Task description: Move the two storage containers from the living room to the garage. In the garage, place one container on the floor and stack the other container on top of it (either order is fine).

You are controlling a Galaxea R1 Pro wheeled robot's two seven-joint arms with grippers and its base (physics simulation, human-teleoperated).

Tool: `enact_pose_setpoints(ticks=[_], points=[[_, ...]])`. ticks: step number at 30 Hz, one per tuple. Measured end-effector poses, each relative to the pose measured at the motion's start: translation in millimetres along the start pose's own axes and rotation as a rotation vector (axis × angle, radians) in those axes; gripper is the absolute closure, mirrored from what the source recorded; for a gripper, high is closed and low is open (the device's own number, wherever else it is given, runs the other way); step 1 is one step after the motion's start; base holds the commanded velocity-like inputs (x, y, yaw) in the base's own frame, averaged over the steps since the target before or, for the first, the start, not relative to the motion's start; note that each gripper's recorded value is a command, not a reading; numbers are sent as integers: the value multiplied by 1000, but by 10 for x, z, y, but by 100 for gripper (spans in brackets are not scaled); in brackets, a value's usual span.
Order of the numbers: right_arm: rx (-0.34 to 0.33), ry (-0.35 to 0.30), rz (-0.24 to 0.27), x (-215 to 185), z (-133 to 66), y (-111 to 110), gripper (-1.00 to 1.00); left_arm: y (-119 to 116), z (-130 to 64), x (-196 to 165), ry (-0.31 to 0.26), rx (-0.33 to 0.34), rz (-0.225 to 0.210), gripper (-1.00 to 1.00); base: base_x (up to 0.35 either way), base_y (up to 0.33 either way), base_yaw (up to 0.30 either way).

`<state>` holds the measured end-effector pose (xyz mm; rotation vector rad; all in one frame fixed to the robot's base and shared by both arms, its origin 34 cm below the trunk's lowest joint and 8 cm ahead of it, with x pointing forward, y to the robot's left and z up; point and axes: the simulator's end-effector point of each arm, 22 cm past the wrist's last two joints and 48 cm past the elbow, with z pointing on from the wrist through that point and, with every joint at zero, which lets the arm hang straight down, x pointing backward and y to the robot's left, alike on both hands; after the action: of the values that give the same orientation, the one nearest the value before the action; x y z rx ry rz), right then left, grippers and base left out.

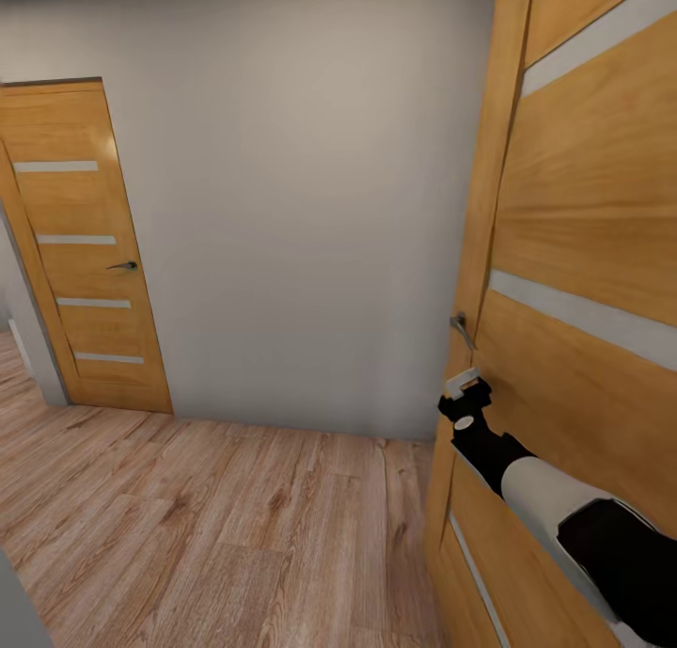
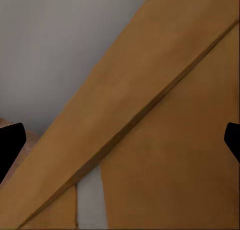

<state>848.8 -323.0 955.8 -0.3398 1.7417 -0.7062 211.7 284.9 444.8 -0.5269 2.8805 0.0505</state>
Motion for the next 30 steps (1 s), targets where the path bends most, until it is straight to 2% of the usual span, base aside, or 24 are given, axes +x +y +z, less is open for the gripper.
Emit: enact_pose_setpoints(ticks=[16, 23, 30], points=[[62, 26, -23, 251, 109, -511, -100, -1, 0, -2, -1, 0, 2, -100, 0, 0, 0], [74, 29, -32, 302, 125, -614, -100, 0, 0, -1, 0, 0, 2, -100, 0, 0, 0], [107, 56, 24, 430, 148, -824, -100, 0, 0, 0, 0, 0, 1, -100, 0, 0, 0]])
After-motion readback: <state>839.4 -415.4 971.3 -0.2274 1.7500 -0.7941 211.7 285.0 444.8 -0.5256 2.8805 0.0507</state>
